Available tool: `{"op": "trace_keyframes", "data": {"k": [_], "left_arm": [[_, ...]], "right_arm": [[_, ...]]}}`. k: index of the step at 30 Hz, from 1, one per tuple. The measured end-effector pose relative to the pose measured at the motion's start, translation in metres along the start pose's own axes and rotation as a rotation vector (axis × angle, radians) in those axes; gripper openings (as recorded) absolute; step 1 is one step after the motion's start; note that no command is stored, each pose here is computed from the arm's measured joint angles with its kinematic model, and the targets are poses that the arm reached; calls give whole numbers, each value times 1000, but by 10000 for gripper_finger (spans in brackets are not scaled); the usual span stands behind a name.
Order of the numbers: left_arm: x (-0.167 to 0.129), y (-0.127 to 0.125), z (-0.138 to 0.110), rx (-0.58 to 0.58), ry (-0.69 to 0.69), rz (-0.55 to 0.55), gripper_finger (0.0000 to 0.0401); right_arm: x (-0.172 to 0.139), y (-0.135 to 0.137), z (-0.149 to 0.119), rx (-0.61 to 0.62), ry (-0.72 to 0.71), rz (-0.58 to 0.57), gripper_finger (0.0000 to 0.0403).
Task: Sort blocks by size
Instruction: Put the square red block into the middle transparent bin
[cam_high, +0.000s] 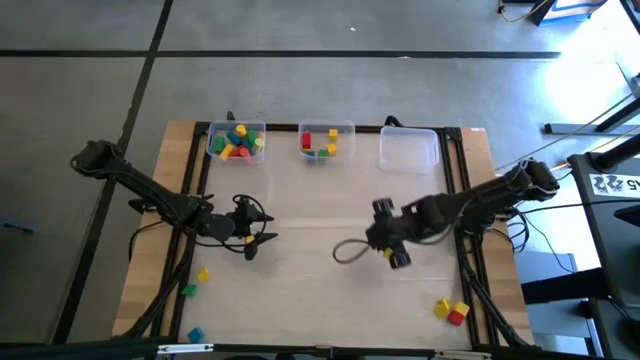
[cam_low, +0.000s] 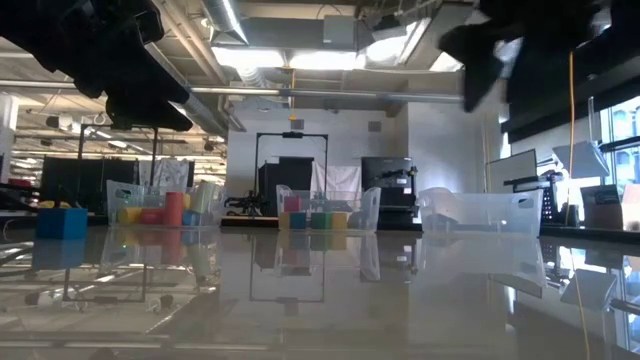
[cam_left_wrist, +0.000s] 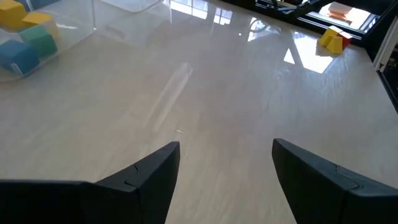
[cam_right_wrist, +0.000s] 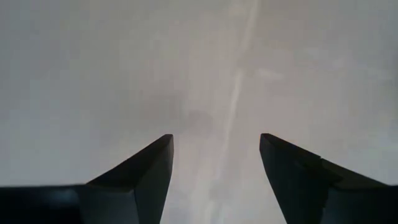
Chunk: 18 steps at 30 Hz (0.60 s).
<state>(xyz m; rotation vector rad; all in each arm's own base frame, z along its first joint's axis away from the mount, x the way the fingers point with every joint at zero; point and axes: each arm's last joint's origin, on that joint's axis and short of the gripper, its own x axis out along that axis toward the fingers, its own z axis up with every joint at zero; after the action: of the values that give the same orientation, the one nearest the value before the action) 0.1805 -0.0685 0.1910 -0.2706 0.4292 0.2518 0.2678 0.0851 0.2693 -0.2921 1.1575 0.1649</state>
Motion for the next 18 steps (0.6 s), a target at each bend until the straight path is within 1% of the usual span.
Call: {"op": "trace_keyframes", "data": {"k": [5, 10, 18], "left_arm": [[0, 0, 0, 0, 0, 0, 253], [0, 0, 0, 0, 0, 0, 253], [0, 0, 0, 0, 0, 0, 253]], "right_arm": [[-5, 32, -5, 97, 39, 86, 243], [-11, 60, -14, 149, 94, 110, 243], [-19, 107, -34, 280, 218, 155, 243]]}}
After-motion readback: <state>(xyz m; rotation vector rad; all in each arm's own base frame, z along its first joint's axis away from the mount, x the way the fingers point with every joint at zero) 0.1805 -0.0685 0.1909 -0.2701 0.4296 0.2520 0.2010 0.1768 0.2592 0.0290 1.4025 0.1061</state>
